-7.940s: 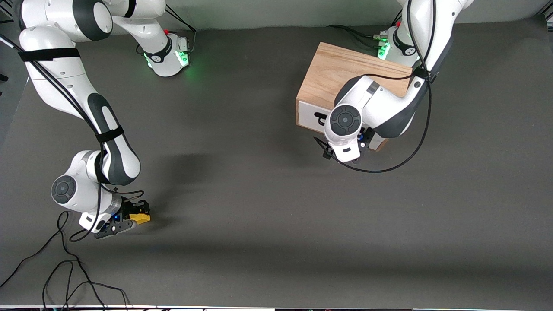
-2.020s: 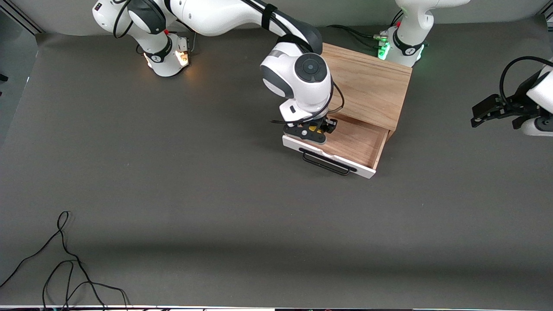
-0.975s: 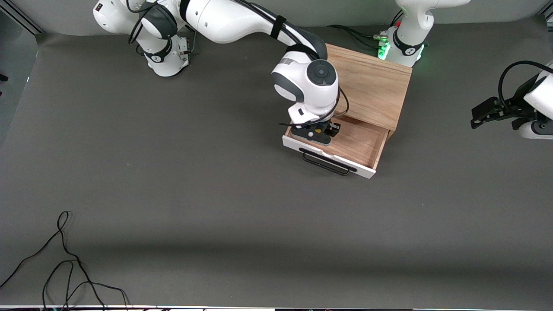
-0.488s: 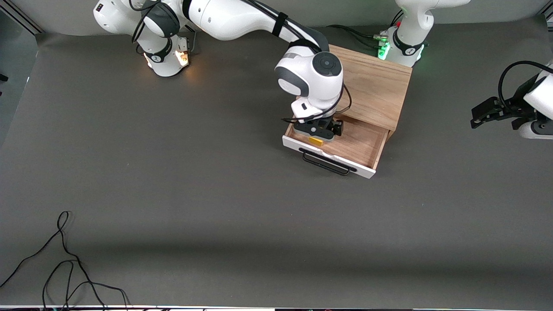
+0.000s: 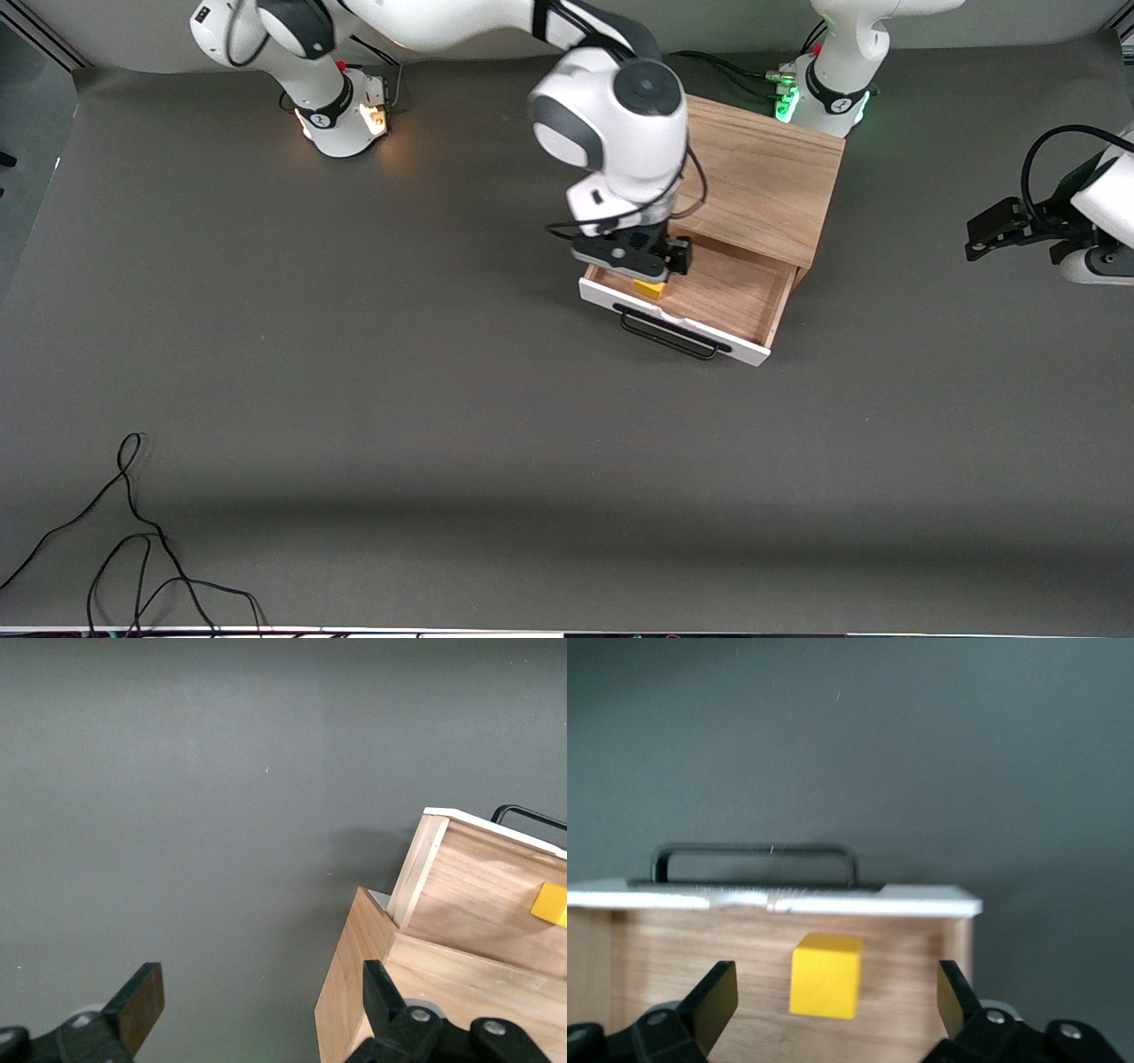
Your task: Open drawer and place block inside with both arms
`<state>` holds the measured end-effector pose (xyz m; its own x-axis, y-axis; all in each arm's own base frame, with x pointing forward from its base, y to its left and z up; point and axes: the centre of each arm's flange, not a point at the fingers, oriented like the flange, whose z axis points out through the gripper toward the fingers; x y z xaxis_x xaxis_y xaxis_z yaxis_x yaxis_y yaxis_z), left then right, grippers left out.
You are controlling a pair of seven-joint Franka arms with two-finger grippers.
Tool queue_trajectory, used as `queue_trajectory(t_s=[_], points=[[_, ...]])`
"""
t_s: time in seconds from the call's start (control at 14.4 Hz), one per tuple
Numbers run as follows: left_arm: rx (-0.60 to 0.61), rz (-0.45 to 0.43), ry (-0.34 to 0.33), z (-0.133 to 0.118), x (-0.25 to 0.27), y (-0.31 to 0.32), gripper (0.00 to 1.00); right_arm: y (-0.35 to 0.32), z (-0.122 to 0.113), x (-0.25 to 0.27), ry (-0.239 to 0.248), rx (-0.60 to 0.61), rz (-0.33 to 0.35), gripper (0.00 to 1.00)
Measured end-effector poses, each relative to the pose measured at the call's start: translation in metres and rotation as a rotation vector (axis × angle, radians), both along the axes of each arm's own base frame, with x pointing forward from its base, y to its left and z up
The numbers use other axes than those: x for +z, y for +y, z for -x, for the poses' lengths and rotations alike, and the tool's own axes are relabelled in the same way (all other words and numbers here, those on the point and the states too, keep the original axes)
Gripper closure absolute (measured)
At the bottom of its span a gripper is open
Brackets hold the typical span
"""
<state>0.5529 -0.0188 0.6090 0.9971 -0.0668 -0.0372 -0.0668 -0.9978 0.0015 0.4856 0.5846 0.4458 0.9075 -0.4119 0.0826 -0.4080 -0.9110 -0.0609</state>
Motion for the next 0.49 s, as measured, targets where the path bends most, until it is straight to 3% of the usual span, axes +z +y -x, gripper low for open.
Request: queue_trajectory(t_s=[0.21,0.49], points=[[-0.002,0.000,0.005,0.000,-0.001,0.000,0.00,-0.058,-0.041,0.048,-0.011,0.011,-0.017,0.00],[-0.002,-0.001,0.012,0.001,-0.003,0.001,0.00,-0.189,-0.118,0.088,-0.005,0.127,-0.038,0.00]])
